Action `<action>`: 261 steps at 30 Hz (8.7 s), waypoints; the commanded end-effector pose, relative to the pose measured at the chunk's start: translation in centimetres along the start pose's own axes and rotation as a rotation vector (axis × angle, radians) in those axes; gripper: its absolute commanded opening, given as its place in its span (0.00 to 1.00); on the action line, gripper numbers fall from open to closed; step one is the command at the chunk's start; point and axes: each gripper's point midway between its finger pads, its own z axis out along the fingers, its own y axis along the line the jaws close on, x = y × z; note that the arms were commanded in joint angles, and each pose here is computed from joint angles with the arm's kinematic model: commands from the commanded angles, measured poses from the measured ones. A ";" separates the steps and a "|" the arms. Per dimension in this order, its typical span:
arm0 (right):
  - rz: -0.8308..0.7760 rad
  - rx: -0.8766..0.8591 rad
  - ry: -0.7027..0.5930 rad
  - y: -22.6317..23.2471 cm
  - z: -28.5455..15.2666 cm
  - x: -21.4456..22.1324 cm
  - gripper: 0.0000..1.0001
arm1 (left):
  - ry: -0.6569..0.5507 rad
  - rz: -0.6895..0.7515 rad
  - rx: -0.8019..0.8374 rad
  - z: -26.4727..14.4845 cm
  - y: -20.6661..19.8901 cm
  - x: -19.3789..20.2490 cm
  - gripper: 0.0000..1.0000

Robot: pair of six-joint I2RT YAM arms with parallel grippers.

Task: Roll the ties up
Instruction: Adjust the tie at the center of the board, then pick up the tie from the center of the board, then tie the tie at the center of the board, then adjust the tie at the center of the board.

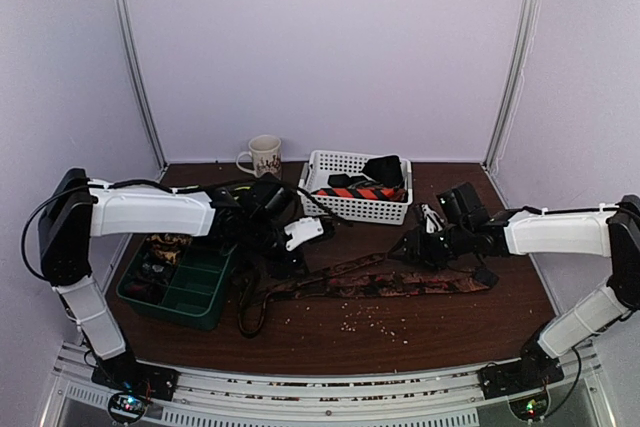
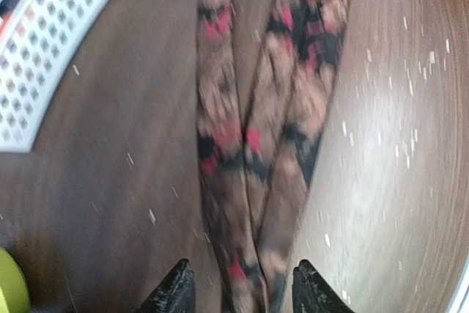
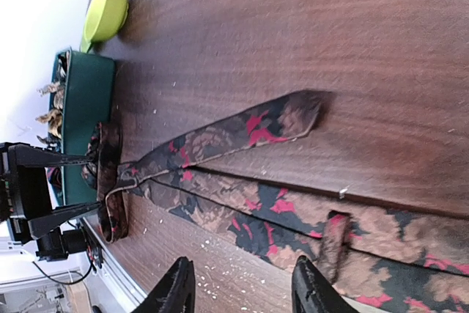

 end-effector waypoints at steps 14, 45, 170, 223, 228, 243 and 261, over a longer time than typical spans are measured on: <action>0.045 0.050 -0.031 -4.0 -2.2 0.7 0.43 | -0.259 -0.193 0.080 8.5 2.8 -8.9 0.47; 0.089 0.086 -0.023 -7.4 -2.5 1.1 0.41 | -0.088 0.092 0.033 3.9 1.4 -7.8 0.00; 0.028 0.347 0.032 -12.2 -4.4 -2.1 0.38 | -0.124 -0.154 0.248 9.5 -2.9 -8.8 0.46; -0.047 0.810 0.214 -19.6 -7.5 -2.5 0.27 | -0.190 -0.280 -0.017 1.5 2.6 -3.6 0.57; -0.089 0.940 0.243 -21.0 -8.6 -3.7 0.26 | -0.161 -0.276 0.012 2.3 2.1 -3.2 0.54; -0.031 0.759 0.034 -17.2 -10.3 -6.8 0.40 | -0.146 -0.229 0.078 4.2 0.0 -3.5 0.51; 0.043 0.147 -0.022 -6.3 -4.3 -3.4 0.44 | -0.181 0.197 0.089 0.5 -6.4 -1.5 0.50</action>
